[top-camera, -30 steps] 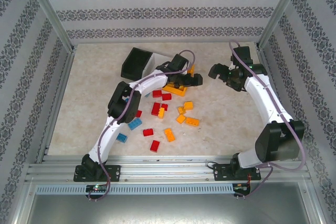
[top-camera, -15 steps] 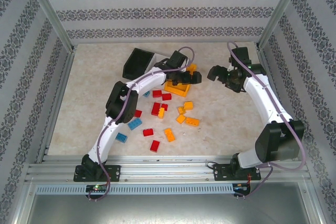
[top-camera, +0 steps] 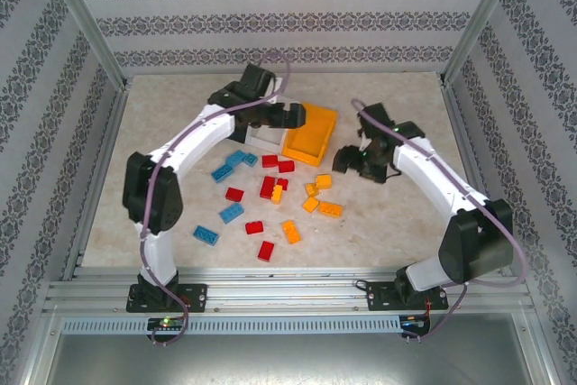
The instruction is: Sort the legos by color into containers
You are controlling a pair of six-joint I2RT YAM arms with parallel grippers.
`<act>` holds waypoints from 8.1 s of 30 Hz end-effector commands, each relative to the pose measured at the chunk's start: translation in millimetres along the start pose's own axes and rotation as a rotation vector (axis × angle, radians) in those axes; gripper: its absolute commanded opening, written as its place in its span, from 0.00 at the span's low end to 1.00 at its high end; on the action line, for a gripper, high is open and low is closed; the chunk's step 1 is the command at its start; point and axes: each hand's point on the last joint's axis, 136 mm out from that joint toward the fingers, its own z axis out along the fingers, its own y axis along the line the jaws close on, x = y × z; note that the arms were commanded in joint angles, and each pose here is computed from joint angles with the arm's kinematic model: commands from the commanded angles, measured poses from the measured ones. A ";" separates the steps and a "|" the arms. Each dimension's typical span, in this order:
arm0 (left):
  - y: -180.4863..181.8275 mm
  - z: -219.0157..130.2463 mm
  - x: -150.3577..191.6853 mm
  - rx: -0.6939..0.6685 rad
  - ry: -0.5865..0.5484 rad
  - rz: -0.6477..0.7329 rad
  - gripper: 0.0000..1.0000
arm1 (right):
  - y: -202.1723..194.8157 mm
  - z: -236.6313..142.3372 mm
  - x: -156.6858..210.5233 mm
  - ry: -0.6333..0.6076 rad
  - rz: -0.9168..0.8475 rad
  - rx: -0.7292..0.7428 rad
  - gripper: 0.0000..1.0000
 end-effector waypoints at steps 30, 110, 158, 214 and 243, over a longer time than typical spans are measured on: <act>54.5 -13.7 91.6 -0.129 0.181 -0.064 1.00 | 1.8 101.4 53.4 0.220 0.054 0.168 0.73; 117.9 -56.1 82.8 -0.147 0.108 -0.258 1.00 | 91.9 80.6 -185.4 0.017 -0.049 0.055 0.69; 100.0 -29.5 87.6 -0.080 0.108 -0.368 1.00 | 33.8 96.0 -24.6 0.151 -0.143 0.133 0.61; 91.7 -38.1 106.2 -0.091 0.118 -0.347 1.00 | 87.4 13.3 -132.5 -0.062 -0.052 -0.077 0.35; 104.9 -57.6 127.5 -0.164 0.143 -0.347 1.00 | 100.1 65.0 -168.1 0.003 -0.076 -0.056 0.63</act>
